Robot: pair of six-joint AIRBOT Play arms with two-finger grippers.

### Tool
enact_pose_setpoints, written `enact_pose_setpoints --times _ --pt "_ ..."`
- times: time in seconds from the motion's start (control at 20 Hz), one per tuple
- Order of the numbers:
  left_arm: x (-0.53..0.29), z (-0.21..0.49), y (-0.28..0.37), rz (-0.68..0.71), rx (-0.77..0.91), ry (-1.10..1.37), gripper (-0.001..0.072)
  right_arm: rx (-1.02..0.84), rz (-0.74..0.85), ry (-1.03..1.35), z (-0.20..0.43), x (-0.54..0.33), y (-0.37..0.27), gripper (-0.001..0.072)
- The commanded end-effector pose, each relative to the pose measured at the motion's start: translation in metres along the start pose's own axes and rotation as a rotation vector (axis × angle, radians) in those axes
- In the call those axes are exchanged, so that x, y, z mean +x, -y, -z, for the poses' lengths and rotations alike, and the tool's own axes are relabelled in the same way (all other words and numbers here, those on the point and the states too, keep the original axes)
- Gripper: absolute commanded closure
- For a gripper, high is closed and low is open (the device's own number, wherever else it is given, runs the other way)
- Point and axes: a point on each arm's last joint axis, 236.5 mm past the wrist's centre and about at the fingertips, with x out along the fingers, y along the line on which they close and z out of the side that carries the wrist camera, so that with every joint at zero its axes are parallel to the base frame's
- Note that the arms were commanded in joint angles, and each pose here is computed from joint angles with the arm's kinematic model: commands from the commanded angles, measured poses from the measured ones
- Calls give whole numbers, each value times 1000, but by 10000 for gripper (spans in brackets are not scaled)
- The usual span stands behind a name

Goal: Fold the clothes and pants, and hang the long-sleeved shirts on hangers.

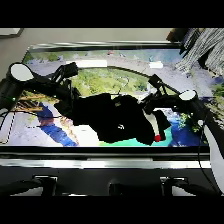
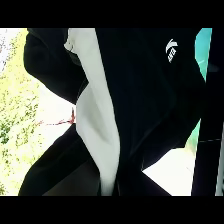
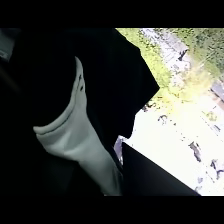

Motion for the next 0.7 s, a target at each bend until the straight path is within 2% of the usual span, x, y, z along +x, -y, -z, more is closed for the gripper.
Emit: enact_pose_setpoints --times 0.0,0.1,0.15,0.35,0.4,0.45,0.55,0.6,0.65 --pt "0 0 0 2 0 0 680 13 -59 3 0 1 -14 444" --pt "0 0 1 2 0 0 680 13 -76 0 0 1 -18 607" --pt "0 0 1 3 1 0 679 11 -96 -4 1 0 -22 651" --pt "0 -1 1 3 -3 0 673 -18 -122 -9 -3 -11 -34 655" --pt "0 -1 1 3 -3 0 615 -18 -95 -10 -7 -17 -32 656" --pt "0 0 1 2 -4 0 508 -9 -60 -14 -10 -23 -28 657" --pt "-1 -2 -8 -30 -77 11 347 16 4 -35 -14 -40 -24 658" --pt "-2 -1 -11 -41 -109 14 294 53 34 -41 -16 -48 -23 658" --pt "-4 1 -15 -53 -133 18 294 88 65 -49 -18 -58 -23 658"
